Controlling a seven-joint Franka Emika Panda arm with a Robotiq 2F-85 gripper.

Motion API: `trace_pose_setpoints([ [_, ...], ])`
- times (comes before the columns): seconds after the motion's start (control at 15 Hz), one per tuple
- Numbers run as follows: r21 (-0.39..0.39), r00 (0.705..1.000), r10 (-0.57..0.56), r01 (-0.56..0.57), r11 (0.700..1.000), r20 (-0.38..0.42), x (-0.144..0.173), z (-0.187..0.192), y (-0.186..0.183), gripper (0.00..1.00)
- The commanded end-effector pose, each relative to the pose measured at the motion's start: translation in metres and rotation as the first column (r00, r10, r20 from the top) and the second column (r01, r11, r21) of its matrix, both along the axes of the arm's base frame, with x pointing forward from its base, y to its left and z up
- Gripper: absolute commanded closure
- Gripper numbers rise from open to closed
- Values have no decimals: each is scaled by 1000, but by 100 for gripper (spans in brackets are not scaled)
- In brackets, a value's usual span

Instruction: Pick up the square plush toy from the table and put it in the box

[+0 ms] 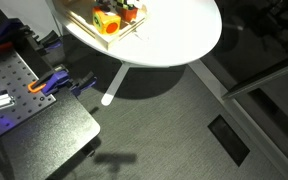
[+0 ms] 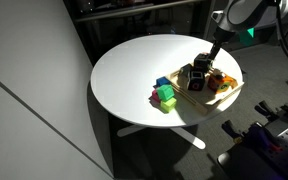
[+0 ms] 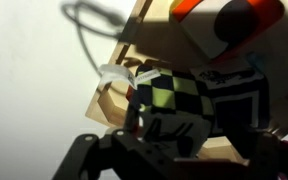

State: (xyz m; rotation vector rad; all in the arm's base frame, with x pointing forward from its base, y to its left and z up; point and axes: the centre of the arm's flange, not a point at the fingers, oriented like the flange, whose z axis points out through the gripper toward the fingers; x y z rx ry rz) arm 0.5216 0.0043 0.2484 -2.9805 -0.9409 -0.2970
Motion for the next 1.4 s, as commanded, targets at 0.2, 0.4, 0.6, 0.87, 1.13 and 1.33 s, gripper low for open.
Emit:
trace_pose_setpoints([
  [0.2,-12,994,-22,21,1000,-104,-26,40,0,0],
  [0.4,-17,986,-24,21,1000,-166,-32,47,-2,0],
  [0.6,-28,971,-35,29,999,-237,-40,52,-2,0],
  [0.87,-35,965,-90,84,996,-247,-46,59,-1,0],
  [1.13,-38,968,-156,151,988,-199,-45,62,2,0],
  [1.33,-30,966,-131,127,991,-222,-37,57,1,0],
])
